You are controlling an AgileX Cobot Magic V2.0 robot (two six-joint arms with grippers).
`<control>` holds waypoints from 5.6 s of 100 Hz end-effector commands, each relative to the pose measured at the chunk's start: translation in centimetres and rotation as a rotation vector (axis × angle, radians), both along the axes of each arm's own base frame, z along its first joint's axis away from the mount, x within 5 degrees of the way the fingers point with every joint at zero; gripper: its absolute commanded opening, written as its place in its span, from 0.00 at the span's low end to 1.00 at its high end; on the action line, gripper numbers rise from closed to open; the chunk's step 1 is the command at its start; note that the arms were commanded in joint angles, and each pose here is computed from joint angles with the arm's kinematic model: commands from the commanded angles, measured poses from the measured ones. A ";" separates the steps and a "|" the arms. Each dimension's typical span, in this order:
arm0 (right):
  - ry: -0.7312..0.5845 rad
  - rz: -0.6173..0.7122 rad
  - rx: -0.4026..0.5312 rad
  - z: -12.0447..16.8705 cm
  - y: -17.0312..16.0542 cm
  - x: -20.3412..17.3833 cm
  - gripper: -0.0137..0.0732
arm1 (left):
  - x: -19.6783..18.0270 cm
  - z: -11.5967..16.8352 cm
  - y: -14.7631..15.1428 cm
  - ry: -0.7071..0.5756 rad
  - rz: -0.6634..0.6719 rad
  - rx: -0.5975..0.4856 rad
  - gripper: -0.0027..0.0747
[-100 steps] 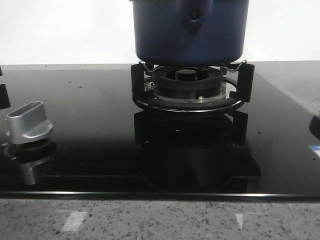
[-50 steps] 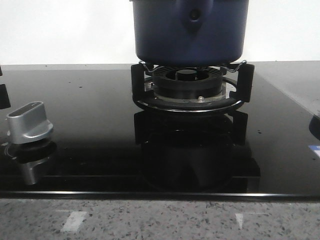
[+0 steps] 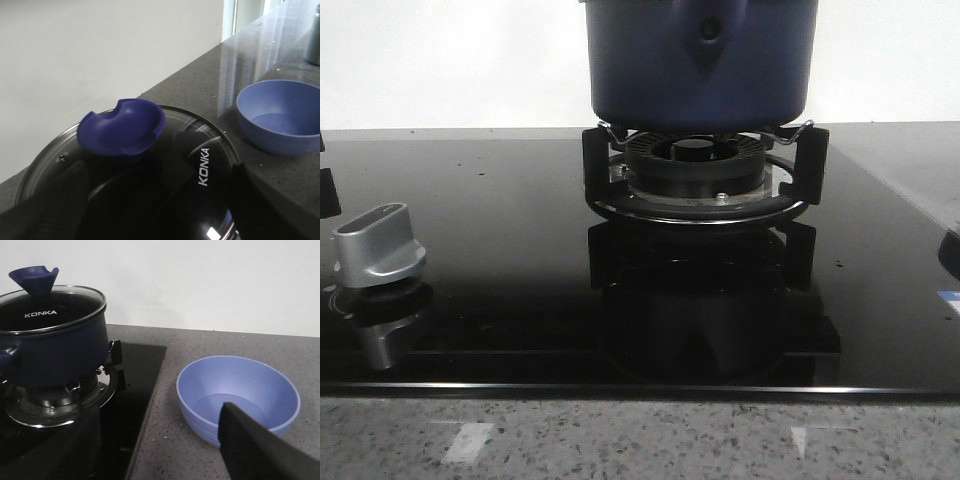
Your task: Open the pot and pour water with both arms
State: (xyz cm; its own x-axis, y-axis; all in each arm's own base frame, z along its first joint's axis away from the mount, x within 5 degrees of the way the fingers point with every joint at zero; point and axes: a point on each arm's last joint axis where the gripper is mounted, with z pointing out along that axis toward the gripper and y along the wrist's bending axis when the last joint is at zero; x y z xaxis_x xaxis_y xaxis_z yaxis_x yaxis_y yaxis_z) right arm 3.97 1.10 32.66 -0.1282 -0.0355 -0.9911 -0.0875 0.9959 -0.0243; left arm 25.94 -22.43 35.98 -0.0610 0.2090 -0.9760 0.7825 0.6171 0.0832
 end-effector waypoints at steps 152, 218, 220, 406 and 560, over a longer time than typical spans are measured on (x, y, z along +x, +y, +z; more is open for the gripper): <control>-0.108 -0.012 0.039 1.6 -0.1 0.3 0.68 | 4.3 0.7 -0.6 -0.033 -0.052 -0.131 0.68; -0.068 0.000 0.038 1.2 0.0 0.3 0.68 | 6.1 -0.5 -2.2 -0.018 -0.101 -0.138 0.73; -0.068 0.000 0.038 1.2 0.0 0.3 0.68 | 6.1 -0.4 -2.3 -0.021 -0.105 -0.141 0.73; -0.066 0.011 0.061 1.2 0.1 0.3 0.68 | 6.6 1.8 -3.5 -0.090 -0.206 -0.206 0.30; -0.064 0.011 0.061 1.2 0.1 0.3 0.68 | 6.7 2.7 -3.4 -0.044 -0.182 -0.259 0.44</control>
